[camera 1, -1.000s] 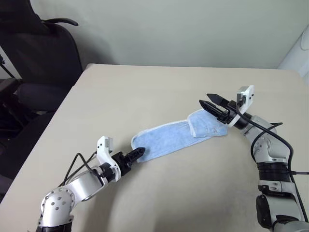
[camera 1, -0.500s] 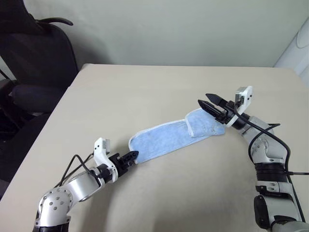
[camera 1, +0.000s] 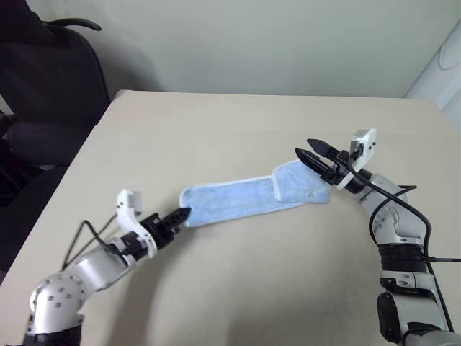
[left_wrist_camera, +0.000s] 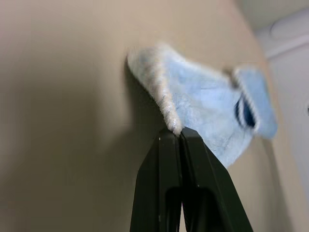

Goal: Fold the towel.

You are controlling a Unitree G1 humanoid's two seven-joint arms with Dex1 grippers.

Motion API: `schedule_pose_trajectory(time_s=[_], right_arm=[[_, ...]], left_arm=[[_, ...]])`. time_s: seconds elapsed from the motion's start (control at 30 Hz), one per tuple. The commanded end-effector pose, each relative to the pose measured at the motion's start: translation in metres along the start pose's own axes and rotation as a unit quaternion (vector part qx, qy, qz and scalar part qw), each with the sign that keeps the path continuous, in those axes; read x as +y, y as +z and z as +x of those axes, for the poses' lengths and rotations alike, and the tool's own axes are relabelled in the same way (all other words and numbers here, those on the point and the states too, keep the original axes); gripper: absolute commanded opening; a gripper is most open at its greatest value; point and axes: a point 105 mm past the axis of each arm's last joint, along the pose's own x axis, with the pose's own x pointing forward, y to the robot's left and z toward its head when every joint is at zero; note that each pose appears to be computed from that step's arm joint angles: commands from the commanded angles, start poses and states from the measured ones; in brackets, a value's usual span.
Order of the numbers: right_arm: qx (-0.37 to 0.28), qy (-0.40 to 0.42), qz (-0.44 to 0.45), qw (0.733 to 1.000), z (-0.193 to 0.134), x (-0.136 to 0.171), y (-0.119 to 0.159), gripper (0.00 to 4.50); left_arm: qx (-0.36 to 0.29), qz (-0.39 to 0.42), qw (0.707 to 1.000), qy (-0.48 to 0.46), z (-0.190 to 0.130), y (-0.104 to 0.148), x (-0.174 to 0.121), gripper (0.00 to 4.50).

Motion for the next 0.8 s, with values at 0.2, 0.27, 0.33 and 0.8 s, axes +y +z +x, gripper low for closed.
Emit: schedule_pose_trajectory(time_s=[0.2, 0.27, 0.33, 0.8], right_arm=[[-0.011, -0.002, -0.024, 1.0, -0.001, -0.002, 0.009, 2.95], [-0.009, -0.007, -0.022, 1.0, 0.0, -0.005, 0.008, 2.95], [-0.008, -0.013, -0.02, 1.0, -0.001, -0.008, 0.007, 2.95], [-0.082, -0.184, -0.019, 0.979, -0.021, -0.066, 0.029, 2.95]], left_arm=[[-0.042, 0.054, 0.998, 0.007, -0.02, 0.043, 0.007, 0.03], [-0.043, 0.08, 0.996, -0.02, -0.015, 0.052, -0.01, 0.03], [-0.043, 0.1, 0.993, -0.045, -0.008, 0.058, -0.027, 0.03], [0.138, 0.241, 0.909, -0.311, 0.122, 0.004, -0.207, 0.03]])
